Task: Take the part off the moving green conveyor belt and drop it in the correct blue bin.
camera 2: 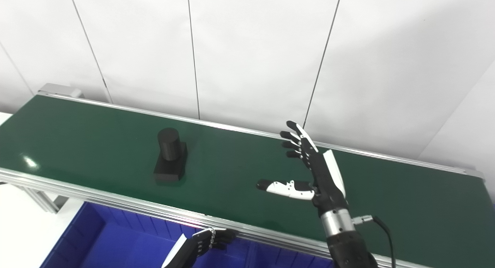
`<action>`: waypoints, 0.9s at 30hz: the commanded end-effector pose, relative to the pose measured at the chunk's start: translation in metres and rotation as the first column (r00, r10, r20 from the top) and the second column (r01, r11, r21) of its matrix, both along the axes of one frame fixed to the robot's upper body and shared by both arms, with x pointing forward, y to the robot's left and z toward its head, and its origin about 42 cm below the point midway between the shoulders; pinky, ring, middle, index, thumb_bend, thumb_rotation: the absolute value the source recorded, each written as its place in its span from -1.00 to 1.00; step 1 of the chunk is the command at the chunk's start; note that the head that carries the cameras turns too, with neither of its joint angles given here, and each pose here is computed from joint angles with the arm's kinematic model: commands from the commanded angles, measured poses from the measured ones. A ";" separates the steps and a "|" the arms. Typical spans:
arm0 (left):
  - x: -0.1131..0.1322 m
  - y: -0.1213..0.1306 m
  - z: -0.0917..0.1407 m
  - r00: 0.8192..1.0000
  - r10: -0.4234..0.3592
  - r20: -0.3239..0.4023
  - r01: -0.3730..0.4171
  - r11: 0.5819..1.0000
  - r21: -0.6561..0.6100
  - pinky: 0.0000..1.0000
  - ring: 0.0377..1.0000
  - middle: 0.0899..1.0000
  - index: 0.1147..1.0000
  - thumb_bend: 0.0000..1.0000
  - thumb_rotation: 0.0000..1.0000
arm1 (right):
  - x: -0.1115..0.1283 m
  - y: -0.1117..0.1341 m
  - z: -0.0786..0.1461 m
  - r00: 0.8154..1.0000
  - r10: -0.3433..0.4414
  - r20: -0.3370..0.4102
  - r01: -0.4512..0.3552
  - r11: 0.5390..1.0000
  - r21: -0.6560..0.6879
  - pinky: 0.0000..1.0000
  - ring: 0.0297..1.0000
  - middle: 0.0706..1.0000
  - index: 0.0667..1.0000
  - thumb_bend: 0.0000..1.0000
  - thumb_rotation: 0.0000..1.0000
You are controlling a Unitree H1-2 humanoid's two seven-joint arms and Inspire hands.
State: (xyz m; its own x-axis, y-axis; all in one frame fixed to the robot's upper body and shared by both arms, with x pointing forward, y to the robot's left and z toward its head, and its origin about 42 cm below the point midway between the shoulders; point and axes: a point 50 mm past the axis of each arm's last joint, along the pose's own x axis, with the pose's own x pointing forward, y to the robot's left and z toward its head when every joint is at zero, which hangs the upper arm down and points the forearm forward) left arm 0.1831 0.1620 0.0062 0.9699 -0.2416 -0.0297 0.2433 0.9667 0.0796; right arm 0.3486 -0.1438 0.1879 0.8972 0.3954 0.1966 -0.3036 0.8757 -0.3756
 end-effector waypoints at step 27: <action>-0.016 -0.011 0.010 0.999 0.038 0.025 -0.036 0.994 -0.106 0.14 0.20 0.21 0.28 0.73 -0.52 | 0.077 0.082 0.032 0.997 0.074 -0.030 -0.078 0.972 -0.221 0.36 0.58 0.65 0.84 0.72 -0.26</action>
State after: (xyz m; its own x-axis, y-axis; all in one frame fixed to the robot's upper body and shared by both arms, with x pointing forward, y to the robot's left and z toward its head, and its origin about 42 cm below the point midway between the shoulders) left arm 0.1621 0.1532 0.0076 0.9788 -0.1996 -0.0452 0.1994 0.9799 -0.0097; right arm 0.4169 -0.0781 0.1926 0.8792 0.4762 0.0143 -0.3964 0.7478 -0.5326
